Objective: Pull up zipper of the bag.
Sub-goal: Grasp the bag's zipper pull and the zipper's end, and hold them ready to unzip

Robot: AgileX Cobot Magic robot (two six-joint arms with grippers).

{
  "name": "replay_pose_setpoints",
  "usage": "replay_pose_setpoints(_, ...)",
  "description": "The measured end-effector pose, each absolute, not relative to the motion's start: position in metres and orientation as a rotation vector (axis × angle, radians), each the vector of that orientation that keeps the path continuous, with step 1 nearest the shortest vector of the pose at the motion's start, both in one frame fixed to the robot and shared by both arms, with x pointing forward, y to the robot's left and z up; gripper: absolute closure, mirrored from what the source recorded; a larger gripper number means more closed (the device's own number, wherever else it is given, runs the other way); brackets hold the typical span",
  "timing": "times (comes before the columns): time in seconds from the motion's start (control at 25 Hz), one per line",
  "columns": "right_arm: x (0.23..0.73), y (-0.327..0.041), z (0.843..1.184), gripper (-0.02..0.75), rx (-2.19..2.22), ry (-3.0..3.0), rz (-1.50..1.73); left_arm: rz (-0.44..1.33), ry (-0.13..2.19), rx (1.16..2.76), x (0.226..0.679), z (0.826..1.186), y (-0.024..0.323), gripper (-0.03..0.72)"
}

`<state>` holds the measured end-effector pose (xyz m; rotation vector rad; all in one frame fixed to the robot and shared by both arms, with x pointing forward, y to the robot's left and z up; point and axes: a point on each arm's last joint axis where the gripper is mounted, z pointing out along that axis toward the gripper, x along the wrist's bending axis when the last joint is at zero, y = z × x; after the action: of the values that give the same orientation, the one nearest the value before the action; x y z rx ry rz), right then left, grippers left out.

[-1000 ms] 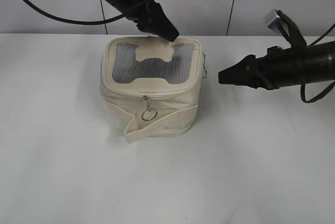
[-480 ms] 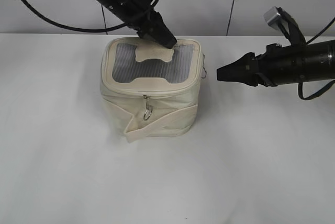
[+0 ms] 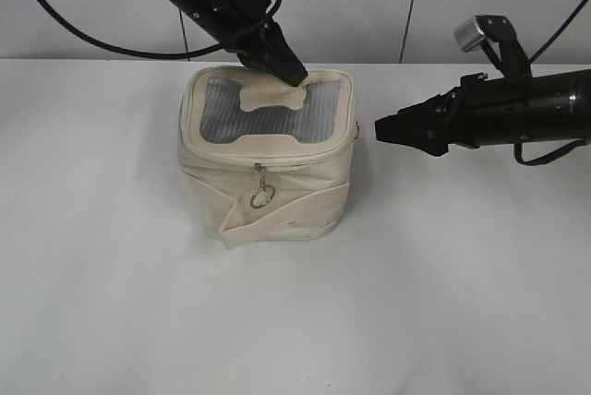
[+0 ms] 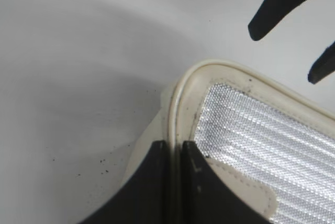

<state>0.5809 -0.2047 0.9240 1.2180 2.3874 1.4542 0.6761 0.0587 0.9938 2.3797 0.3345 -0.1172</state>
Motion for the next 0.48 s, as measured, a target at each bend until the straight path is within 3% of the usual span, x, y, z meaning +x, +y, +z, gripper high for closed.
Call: replay_pose_setpoints(0.48,0.581,-0.178,0.905,0.262,1.229,2.391,1.353,-0.12,0.347,2.378,0.676,0.994,0.058,0.641)
